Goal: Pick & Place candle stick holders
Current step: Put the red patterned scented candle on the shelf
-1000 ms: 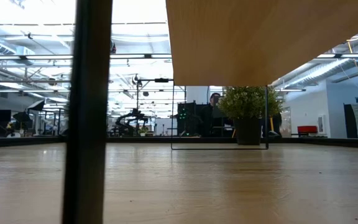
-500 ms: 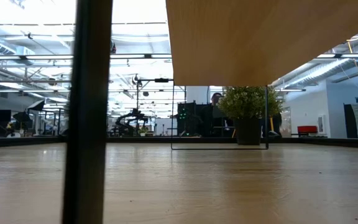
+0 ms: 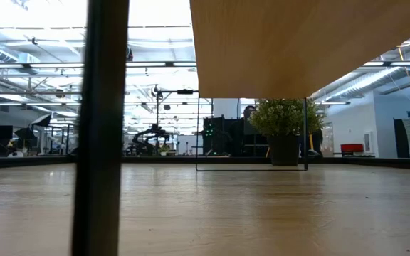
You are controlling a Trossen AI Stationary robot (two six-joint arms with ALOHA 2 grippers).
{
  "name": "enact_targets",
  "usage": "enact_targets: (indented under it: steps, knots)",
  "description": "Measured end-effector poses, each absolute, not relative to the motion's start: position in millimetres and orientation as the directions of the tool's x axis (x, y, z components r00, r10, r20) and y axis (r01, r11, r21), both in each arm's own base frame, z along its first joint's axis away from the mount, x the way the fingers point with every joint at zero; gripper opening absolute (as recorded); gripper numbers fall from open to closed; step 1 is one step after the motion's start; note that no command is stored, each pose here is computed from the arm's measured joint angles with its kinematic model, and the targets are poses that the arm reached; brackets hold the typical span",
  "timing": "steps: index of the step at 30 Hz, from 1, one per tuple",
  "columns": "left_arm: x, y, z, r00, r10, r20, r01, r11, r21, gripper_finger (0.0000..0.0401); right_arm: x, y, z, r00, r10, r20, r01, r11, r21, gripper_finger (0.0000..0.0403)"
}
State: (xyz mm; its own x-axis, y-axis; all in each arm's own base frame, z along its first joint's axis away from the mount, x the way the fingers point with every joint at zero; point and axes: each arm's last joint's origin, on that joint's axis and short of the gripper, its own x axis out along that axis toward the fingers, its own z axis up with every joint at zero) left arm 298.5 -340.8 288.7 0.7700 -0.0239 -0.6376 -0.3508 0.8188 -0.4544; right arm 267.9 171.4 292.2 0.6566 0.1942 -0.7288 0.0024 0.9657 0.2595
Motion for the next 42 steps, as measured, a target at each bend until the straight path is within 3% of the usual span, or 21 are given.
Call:
enact_targets:
  steps: [42]
  knots:
    - [298.5,-340.8,288.7,0.770,-0.023,-0.637,-0.347,0.823,-0.450,0.0122,267.6,168.7,289.5,0.638,0.176,-0.749,0.035,0.966,0.257,0.0300]
